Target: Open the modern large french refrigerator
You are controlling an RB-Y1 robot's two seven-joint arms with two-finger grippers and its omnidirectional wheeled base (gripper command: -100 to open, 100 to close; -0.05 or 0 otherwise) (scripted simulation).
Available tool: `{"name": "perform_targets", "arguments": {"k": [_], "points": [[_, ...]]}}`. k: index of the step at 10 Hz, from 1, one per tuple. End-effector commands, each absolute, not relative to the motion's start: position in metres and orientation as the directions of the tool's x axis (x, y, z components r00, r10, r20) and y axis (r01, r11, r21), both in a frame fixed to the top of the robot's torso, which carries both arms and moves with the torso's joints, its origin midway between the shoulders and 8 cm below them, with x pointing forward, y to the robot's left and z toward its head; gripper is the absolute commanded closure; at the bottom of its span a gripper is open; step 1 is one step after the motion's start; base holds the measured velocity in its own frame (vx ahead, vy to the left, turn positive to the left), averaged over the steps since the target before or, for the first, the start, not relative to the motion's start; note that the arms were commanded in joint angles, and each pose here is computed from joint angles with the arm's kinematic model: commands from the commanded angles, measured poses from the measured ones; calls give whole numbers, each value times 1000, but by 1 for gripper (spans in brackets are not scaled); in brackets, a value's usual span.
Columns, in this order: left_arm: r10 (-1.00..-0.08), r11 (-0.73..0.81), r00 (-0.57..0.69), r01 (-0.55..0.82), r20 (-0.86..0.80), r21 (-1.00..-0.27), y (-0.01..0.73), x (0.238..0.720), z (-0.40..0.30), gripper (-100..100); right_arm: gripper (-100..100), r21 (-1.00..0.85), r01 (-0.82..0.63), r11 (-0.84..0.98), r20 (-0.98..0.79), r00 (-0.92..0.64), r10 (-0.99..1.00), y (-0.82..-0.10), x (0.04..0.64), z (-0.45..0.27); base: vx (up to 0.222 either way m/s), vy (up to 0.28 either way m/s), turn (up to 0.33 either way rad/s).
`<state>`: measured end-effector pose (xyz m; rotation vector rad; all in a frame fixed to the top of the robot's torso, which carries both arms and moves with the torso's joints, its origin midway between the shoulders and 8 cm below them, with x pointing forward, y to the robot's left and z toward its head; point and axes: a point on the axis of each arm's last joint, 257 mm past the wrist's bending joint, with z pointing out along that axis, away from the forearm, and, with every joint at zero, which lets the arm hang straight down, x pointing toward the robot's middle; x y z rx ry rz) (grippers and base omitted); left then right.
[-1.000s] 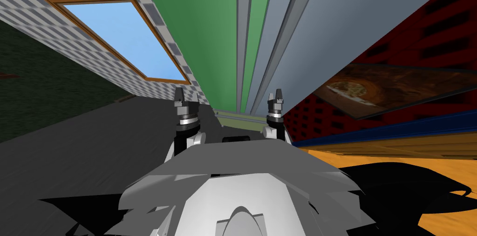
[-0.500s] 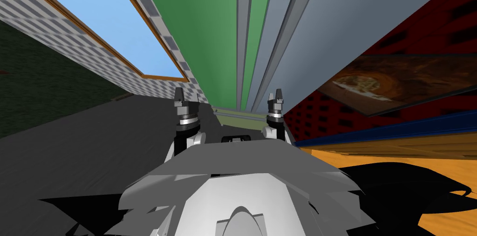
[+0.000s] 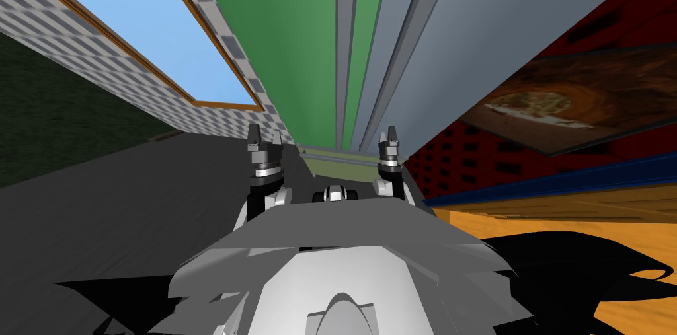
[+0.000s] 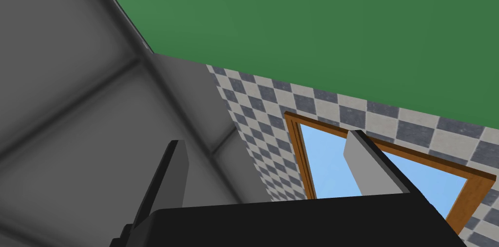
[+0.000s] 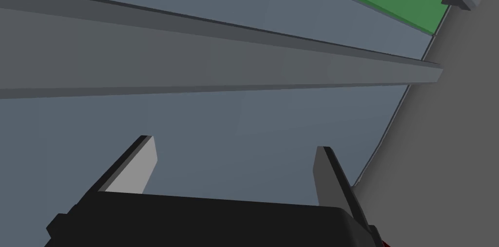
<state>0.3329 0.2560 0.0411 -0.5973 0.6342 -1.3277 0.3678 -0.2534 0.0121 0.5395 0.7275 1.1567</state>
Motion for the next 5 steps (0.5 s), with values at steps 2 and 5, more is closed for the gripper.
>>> {"name": "perform_targets", "arguments": {"k": [2, 5], "points": [[-989, 145, 127, 683, -79, -716, 256, 333, 41, 0, -100, 687, -583, 434, -383, 217, 898, -236, 383, -3, -14, 45, -45], [-989, 145, 127, 683, -79, -716, 256, 333, 41, 0, -100, 640, -540, 547, -517, 224, 826, -224, 402, -21, -15, 55, -56]]}}
